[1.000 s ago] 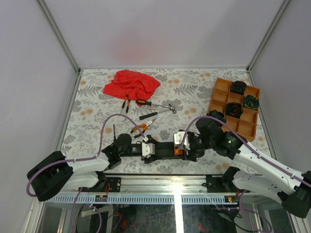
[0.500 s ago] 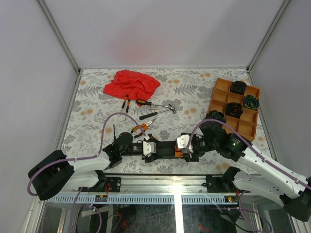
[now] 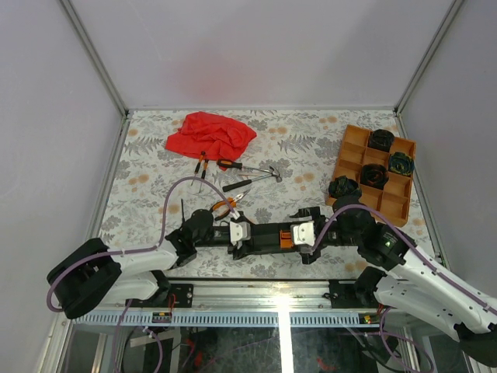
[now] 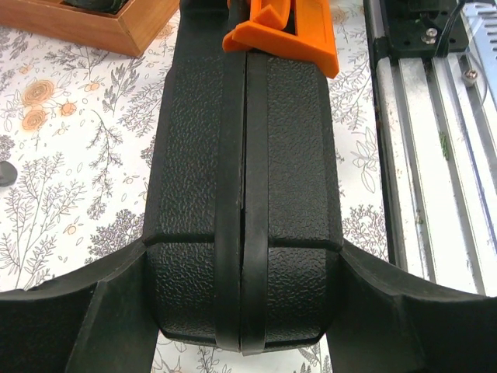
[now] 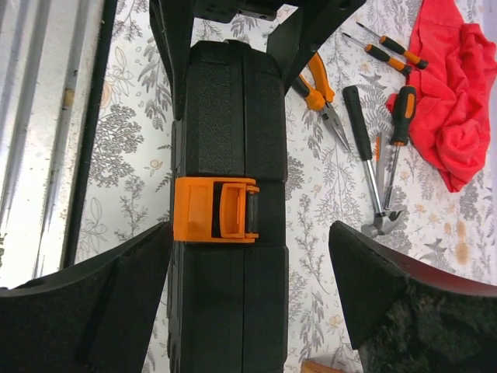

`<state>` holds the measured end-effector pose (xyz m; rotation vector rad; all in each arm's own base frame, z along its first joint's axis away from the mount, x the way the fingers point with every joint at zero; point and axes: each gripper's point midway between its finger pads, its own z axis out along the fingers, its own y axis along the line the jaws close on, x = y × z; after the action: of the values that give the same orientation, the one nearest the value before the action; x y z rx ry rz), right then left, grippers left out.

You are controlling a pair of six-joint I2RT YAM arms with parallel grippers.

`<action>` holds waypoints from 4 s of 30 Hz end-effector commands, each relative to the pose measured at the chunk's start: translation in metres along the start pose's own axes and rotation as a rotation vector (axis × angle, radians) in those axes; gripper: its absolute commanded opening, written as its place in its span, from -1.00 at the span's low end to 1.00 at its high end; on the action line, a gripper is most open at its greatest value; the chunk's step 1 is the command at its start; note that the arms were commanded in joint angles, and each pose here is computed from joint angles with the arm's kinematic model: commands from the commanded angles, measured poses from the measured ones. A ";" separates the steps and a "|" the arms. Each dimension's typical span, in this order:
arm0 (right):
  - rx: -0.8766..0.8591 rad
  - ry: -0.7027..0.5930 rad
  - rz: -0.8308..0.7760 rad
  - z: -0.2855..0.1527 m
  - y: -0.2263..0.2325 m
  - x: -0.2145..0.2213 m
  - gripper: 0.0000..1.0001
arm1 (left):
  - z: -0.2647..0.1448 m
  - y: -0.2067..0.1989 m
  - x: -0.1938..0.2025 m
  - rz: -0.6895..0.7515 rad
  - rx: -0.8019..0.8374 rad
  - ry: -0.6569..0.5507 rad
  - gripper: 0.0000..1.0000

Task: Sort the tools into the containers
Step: Adjust the storage box at the center of the board.

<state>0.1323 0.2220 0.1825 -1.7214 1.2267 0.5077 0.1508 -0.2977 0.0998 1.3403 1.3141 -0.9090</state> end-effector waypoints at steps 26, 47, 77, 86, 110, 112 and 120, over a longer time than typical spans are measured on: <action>0.229 -0.013 -0.223 0.001 -0.039 0.005 0.69 | 0.018 -0.002 -0.024 -0.246 0.083 0.006 -0.64; 0.401 -0.046 -0.184 -0.024 -0.083 -0.030 0.64 | 0.016 -0.003 -0.013 -0.217 0.083 0.045 -0.66; 0.059 -0.181 -0.239 -0.005 -0.014 -0.039 0.78 | 0.018 -0.003 -0.012 -0.206 0.089 0.051 -0.66; 0.035 -0.053 -0.214 0.008 -0.014 -0.007 0.75 | 0.018 -0.002 -0.012 -0.206 0.091 0.052 -0.66; 0.217 0.036 -0.198 0.000 -0.047 0.005 0.67 | 0.019 -0.004 -0.010 -0.204 0.106 0.057 -0.67; 0.240 0.044 -0.201 -0.002 -0.051 0.006 0.67 | 0.019 -0.004 -0.009 -0.204 0.107 0.058 -0.67; 0.323 0.091 -0.191 -0.005 -0.068 0.012 0.66 | 0.019 -0.005 -0.010 -0.203 0.109 0.057 -0.68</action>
<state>0.1802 0.2167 0.1907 -1.6661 1.1120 0.1774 0.1513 -0.3142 0.1006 1.3087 1.5092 -1.0781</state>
